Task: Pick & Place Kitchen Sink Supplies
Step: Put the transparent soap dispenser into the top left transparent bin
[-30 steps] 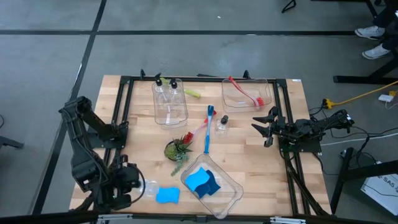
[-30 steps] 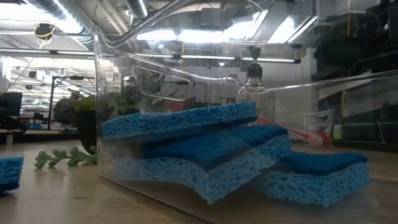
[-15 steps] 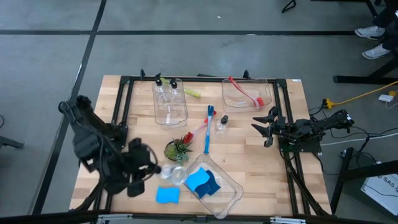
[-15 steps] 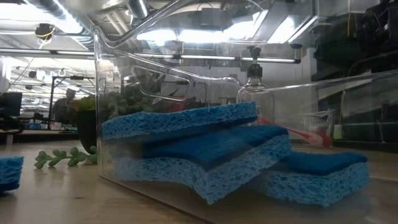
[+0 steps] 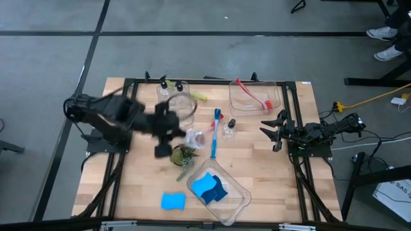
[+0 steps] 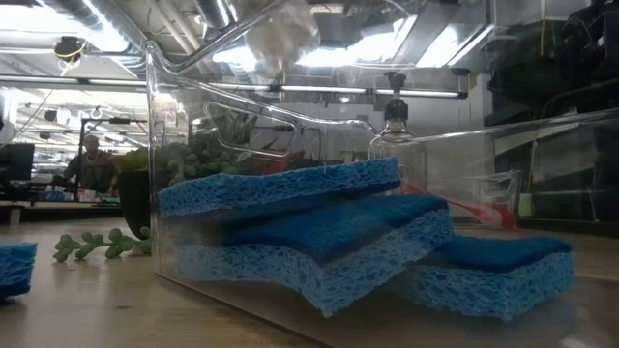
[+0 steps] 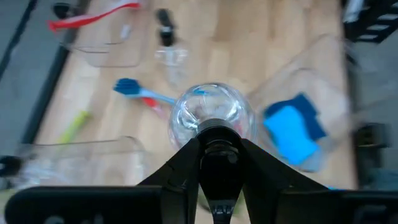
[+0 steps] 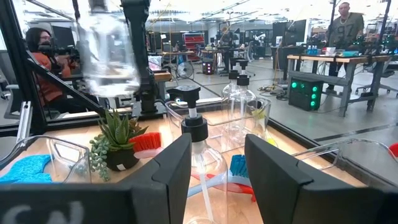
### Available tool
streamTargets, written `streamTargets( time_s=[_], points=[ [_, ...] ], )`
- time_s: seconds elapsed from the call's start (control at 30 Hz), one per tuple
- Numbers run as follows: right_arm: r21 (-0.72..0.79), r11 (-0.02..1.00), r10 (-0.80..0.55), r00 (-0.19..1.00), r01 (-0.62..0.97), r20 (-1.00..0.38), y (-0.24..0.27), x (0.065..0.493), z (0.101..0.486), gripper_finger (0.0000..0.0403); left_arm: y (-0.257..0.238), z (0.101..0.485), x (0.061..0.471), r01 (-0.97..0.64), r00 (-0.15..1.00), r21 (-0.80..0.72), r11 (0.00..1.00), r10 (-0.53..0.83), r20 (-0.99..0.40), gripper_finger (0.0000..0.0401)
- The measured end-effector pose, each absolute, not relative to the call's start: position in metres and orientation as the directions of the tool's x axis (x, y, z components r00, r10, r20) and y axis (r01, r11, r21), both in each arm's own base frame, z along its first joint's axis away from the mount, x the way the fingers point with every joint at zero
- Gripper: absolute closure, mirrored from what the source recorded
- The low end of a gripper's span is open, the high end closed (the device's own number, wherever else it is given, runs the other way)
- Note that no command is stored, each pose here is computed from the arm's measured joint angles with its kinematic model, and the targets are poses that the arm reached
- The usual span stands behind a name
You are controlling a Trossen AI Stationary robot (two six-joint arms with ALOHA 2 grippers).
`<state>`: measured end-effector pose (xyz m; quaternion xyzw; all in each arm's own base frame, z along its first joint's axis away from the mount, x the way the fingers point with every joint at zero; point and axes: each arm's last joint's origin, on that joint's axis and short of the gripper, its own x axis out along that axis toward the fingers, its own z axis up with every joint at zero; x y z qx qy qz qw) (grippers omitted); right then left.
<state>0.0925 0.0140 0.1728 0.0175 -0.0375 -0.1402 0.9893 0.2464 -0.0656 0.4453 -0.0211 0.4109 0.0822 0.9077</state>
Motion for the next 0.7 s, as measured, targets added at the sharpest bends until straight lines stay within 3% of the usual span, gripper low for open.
streamTargets(
  time_s=[0.4, 0.7],
  points=[
    [0.043, 0.96, -0.279, 0.958, 0.276, 0.07, 0.014, 0.092, 0.173, 0.0254, 0.063, 0.442, 0.245, -0.249, 0.574, -0.023, 0.968, 0.129, -0.809, 0.0318],
    [0.045, 0.96, -0.279, 0.958, 0.276, 0.069, 0.014, 0.092, 0.173, 0.0253, 0.1, 0.432, 0.213, -0.401, 0.369, -0.012, 0.916, 0.15, -0.917, 0.0318]
  ],
)
